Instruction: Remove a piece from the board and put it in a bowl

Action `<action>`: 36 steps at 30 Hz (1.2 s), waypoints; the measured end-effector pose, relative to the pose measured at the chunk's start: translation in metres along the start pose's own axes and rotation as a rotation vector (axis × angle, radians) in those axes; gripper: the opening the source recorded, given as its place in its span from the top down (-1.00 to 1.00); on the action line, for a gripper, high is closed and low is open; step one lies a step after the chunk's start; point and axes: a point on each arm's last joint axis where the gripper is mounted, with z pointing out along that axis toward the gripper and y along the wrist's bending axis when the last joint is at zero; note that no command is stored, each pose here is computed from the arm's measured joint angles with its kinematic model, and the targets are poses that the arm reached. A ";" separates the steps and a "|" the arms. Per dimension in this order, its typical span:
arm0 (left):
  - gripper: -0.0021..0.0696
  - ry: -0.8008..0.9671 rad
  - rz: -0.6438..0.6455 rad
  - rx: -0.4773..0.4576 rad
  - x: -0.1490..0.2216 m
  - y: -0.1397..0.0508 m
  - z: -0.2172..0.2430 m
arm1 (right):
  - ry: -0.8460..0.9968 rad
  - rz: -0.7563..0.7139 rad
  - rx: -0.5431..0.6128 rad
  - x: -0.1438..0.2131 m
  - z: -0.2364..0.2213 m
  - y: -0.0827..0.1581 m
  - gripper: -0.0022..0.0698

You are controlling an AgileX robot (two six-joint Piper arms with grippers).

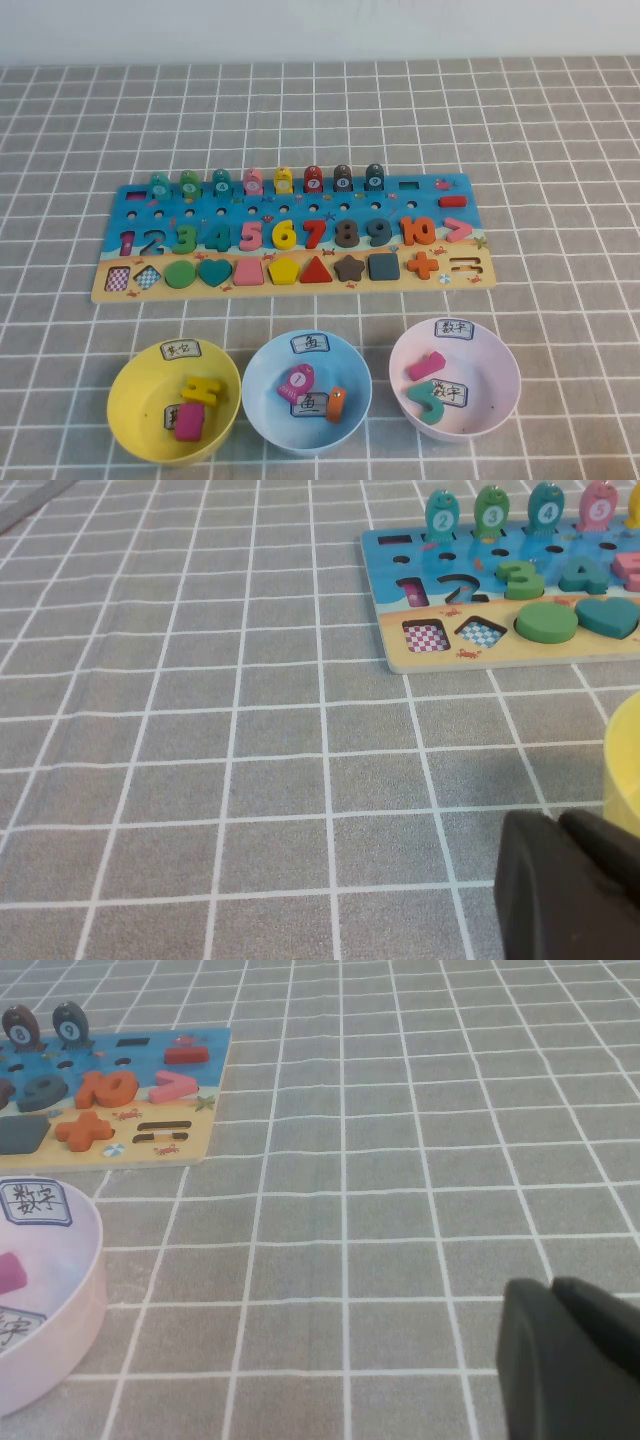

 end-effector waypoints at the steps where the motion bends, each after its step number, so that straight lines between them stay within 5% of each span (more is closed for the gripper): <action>1: 0.95 0.000 0.000 0.000 0.000 0.000 0.000 | 0.000 0.000 0.000 0.000 0.000 0.000 0.99; 36: 0.95 0.000 0.033 -0.002 0.000 0.000 0.000 | 0.000 0.000 0.000 0.000 0.000 0.000 0.99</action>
